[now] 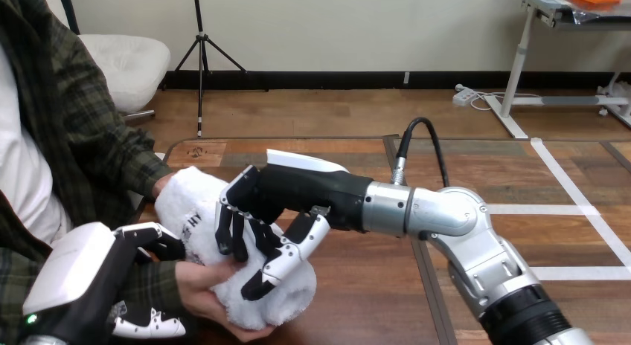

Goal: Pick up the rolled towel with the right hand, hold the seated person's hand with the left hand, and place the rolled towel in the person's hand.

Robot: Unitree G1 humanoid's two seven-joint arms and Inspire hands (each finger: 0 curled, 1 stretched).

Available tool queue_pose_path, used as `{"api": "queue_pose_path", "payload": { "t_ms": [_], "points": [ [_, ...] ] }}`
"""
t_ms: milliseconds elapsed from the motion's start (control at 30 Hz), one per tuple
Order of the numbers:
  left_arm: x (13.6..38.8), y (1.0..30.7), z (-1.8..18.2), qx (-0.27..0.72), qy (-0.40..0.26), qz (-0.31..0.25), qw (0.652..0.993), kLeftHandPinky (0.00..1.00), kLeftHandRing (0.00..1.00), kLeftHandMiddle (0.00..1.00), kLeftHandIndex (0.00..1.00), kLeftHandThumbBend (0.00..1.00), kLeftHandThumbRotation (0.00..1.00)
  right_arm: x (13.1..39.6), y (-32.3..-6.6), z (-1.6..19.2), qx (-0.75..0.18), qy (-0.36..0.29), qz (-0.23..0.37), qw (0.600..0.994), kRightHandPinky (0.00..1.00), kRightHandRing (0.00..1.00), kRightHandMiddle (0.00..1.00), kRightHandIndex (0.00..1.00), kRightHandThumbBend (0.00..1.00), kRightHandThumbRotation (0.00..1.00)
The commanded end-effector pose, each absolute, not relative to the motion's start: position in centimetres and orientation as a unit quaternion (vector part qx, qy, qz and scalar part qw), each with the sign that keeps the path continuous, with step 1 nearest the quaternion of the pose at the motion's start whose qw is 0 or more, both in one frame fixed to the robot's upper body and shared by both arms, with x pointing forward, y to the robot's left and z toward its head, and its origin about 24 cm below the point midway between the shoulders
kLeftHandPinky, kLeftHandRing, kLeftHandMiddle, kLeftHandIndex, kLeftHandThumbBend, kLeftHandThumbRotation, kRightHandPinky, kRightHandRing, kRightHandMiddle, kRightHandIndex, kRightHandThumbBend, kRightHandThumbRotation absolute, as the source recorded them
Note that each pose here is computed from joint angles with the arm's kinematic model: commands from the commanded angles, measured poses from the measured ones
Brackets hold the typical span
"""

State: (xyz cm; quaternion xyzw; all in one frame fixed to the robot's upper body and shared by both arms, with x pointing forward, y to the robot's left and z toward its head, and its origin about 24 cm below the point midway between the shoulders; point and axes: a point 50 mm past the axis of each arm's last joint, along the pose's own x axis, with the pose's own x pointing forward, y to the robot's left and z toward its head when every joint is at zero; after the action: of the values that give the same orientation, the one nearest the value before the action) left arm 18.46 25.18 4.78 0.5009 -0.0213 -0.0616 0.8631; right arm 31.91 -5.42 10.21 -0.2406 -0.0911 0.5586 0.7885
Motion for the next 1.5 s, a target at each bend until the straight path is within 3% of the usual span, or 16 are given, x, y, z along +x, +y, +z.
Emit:
{"api": "queue_pose_path", "payload": {
  "t_ms": [0,333,500,800,1100,1267,1467],
  "points": [
    [18.7,25.3,4.6,0.508,-0.040,-0.060,0.858,0.62,0.68,0.72,0.74,1.00,0.08,32.4,-6.5,11.4,-0.259,-0.104,0.542,0.792,0.35,0.48,0.60,0.63,0.96,0.19],
    [18.2,26.0,3.3,0.488,-0.060,-0.056,0.869,0.73,0.83,0.90,0.92,1.00,0.38,32.4,-8.4,10.9,-0.256,-0.105,0.515,0.811,0.60,0.71,0.76,0.78,0.97,0.34],
    [17.9,26.0,3.0,0.469,-0.072,-0.056,0.878,0.82,0.92,0.97,0.98,1.00,0.51,32.4,-9.3,10.6,-0.248,-0.110,0.505,0.820,0.65,0.77,0.80,0.83,0.96,0.40],
    [17.9,25.5,2.7,0.443,-0.111,-0.054,0.888,0.91,0.99,1.00,1.00,1.00,0.73,32.6,-10.9,10.4,-0.232,-0.120,0.475,0.840,0.70,0.83,0.85,0.87,0.99,0.52],
    [18.0,24.5,2.2,0.400,-0.144,-0.068,0.903,0.93,1.00,1.00,1.00,1.00,0.85,32.4,-12.4,10.7,-0.228,-0.129,0.445,0.857,0.75,0.87,0.88,0.90,1.00,0.59],
    [18.1,23.6,2.1,0.343,-0.173,-0.070,0.921,0.92,1.00,1.00,1.00,1.00,0.85,32.2,-13.4,10.7,-0.215,-0.134,0.425,0.869,0.75,0.87,0.88,0.91,1.00,0.60],
    [18.8,23.0,2.1,0.334,-0.191,-0.077,0.920,0.92,1.00,1.00,1.00,1.00,0.89,32.2,-14.1,10.5,-0.201,-0.136,0.404,0.882,0.77,0.87,0.88,0.91,1.00,0.60]
  ]
}}
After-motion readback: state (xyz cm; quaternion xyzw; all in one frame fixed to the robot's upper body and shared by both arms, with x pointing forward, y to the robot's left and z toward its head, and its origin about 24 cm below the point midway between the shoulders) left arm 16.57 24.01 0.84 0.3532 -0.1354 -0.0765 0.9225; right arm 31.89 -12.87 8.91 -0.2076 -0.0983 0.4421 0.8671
